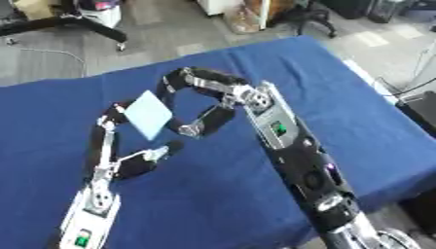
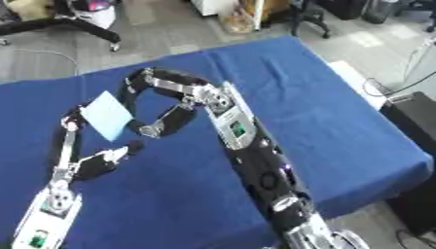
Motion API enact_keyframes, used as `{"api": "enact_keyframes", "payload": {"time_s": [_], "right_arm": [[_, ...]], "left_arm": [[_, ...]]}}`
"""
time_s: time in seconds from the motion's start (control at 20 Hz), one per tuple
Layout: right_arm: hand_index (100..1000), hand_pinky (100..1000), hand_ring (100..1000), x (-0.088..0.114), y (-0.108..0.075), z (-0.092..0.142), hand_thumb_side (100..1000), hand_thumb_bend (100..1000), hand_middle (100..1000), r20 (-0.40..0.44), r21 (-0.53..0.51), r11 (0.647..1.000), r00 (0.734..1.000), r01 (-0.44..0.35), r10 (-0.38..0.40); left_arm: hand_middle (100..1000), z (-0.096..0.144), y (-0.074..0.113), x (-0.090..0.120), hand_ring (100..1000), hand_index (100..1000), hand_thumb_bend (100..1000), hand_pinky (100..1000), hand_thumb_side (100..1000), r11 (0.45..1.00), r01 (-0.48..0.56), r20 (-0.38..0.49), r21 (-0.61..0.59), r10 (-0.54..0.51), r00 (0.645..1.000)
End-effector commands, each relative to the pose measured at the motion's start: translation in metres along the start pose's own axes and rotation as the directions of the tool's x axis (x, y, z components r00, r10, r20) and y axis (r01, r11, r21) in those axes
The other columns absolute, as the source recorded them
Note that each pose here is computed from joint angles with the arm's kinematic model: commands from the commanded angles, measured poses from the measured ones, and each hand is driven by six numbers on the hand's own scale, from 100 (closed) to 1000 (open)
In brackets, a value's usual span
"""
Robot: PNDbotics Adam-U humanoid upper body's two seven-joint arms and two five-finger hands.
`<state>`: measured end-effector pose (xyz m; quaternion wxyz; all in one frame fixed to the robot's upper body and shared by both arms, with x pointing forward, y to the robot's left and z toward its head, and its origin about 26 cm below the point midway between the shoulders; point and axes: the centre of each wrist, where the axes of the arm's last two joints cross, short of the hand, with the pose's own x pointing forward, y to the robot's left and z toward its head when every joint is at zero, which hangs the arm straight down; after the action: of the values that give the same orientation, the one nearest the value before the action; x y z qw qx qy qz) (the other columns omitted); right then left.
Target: Pick up the objects with one hand, pass them to the other hand, and then place them into the box on the other side of the table.
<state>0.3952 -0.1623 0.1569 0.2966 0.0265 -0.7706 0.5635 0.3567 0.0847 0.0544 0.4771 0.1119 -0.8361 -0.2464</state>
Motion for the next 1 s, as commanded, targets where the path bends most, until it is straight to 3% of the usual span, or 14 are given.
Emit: {"api": "enact_keyframes", "payload": {"time_s": [0.05, 1.0], "right_arm": [[449, 803, 797, 0.0029, -0.0074, -0.0016, 100, 100, 661, 0.0, -0.011, 0.999, 1.0, -0.031, 0.031], [451, 802, 797, -0.0024, -0.0019, 0.0008, 100, 100, 663, -0.05, 0.006, 0.998, 0.997, -0.06, 0.06]], "left_arm": [[715, -0.0059, 0.0022, 0.0062, 706, 809, 904, 774, 564, 1.0, -0.016, 0.017, 0.012, 0.015, 1.0], [724, -0.0038, -0.0009, 0.0035, 713, 814, 882, 778, 563, 0.997, -0.044, -0.03, 0.062, 0.046, 0.998]]}}
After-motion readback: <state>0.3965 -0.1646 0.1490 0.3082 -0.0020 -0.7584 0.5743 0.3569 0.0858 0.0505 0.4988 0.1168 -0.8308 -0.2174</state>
